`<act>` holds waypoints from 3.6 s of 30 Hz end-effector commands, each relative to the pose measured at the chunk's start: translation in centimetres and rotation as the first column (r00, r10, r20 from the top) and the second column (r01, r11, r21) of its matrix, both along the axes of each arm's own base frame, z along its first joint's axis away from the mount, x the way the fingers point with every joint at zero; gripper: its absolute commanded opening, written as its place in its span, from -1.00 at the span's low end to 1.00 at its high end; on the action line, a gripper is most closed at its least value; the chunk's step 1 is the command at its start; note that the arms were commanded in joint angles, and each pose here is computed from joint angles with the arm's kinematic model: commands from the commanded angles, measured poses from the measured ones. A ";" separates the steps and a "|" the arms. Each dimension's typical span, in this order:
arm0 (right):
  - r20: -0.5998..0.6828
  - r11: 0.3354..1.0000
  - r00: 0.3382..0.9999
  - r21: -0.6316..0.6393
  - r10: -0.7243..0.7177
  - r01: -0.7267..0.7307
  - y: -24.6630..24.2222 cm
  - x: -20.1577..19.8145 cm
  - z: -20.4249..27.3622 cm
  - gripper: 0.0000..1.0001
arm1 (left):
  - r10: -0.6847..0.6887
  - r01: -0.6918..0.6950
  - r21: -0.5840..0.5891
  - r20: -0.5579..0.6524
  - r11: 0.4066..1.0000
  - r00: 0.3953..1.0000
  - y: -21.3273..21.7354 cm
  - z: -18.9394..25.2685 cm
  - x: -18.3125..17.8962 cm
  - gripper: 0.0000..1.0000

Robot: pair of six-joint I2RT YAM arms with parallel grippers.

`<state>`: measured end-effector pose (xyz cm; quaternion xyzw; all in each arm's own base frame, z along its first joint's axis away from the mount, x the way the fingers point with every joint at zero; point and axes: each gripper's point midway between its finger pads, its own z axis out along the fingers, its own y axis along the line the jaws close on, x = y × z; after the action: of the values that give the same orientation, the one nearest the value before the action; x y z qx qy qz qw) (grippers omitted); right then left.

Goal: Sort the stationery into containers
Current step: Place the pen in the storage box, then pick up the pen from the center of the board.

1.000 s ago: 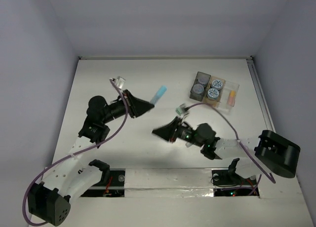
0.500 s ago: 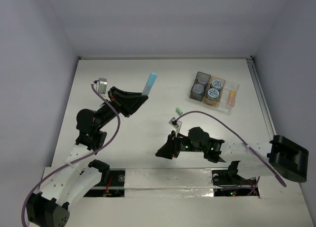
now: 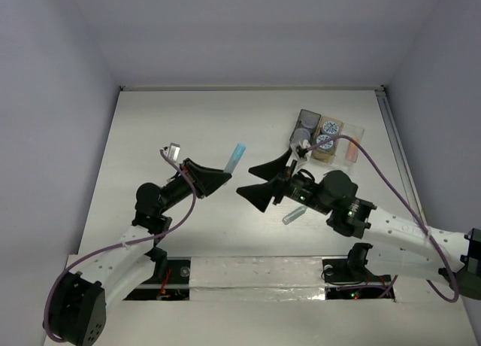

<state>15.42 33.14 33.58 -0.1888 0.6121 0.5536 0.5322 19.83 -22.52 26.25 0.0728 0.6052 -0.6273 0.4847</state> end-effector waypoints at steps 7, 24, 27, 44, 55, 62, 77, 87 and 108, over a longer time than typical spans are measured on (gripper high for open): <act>-0.060 0.989 0.989 -0.062 -0.137 0.134 1.2 5.2 -1.2 0.90 | -0.099 0.121 -0.104 0.197 0.987 0.975 0.0 3.8 -3.8 -1.00; -0.061 1.000 0.998 -0.002 -0.027 0.026 3.7 5.0 -1.0 0.10 | -0.145 0.166 -0.115 0.173 0.979 0.974 -0.6 2.7 -4.6 -1.00; -0.072 0.998 0.996 0.004 -0.057 0.057 3.3 5.7 -1.3 -0.49 | -0.153 0.171 -0.106 0.160 0.980 0.975 -0.9 2.2 -4.6 -1.00; -0.217 0.710 0.681 -0.323 -0.699 0.626 -18.6 19.5 -7.7 -1.00 | -0.039 0.032 0.125 0.055 0.992 0.998 -2.2 -5.1 -2.3 -0.09; -0.159 0.281 0.241 -0.711 -0.957 0.645 -35.2 24.3 -17.1 -1.00 | -0.084 0.076 0.384 0.002 0.920 0.996 -7.3 -10.0 -3.4 -0.27; -0.121 0.204 0.177 -0.775 -0.977 0.598 -38.2 27.0 -18.9 -1.00 | -0.158 0.166 0.504 -0.060 0.848 0.986 -11.3 -13.3 -5.1 -0.27; -0.181 0.290 0.236 -0.746 -0.955 0.599 -36.6 26.9 -19.2 0.52 | -0.091 0.103 0.704 -0.055 0.702 0.994 -17.3 -17.3 -3.0 0.08; -0.237 0.509 0.458 -0.527 -0.857 0.680 -30.4 23.8 -14.4 0.52 | -0.184 0.148 0.822 -0.053 0.550 0.981 -19.8 -21.2 -2.9 0.13; -0.220 0.613 0.574 -0.363 -0.788 0.702 -27.6 18.7 -10.8 0.44 | -0.041 -0.053 0.973 0.064 0.226 0.997 -18.1 -28.4 -1.9 -0.45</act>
<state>34.33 5.10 21.01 0.1396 0.8031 0.2082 0.5405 18.30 -44.07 2.10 0.3614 0.8206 -0.1973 0.3963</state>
